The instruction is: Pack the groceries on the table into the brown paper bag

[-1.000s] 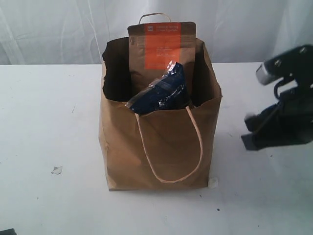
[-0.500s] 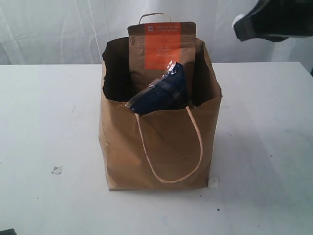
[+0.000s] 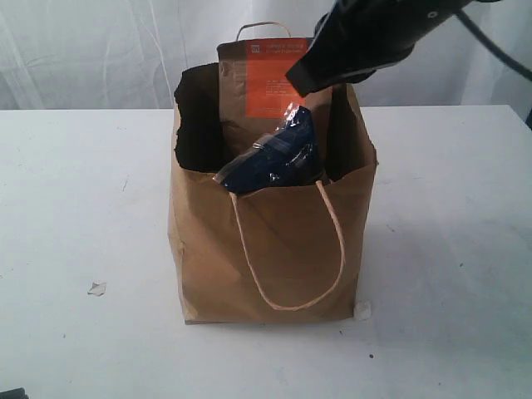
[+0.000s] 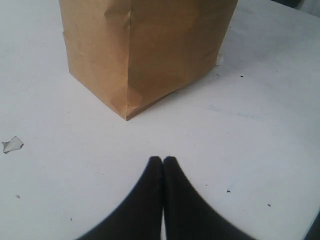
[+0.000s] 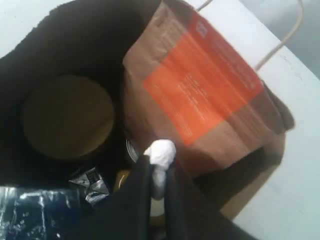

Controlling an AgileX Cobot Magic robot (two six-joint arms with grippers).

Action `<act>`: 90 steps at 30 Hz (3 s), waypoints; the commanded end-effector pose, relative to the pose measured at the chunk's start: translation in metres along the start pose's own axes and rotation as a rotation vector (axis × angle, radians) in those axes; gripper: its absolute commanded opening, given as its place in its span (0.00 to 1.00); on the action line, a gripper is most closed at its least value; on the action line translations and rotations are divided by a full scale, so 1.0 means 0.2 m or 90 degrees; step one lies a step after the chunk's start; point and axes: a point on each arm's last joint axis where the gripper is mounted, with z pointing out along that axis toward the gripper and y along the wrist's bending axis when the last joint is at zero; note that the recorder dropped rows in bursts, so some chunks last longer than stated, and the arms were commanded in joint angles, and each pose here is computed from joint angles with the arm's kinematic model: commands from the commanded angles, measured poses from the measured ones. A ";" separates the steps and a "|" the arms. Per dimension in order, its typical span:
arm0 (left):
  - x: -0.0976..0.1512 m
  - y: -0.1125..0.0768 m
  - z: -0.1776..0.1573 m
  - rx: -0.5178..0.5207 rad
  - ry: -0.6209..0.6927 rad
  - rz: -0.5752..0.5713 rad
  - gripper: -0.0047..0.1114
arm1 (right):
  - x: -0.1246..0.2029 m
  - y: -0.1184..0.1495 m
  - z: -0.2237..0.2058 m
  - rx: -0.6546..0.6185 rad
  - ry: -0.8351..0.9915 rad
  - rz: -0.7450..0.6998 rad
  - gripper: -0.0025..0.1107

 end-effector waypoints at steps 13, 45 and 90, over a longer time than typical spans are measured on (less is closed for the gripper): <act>0.01 0.00 0.00 0.002 0.001 -0.004 0.04 | -0.09 0.15 0.19 -0.013 0.000 -0.075 0.03; 0.01 0.00 0.00 0.002 0.001 -0.004 0.04 | 0.01 0.10 -0.32 0.131 -0.070 -0.043 0.57; 0.01 0.00 0.00 0.002 0.001 -0.004 0.04 | 1.09 0.34 -0.13 0.112 0.060 0.244 0.57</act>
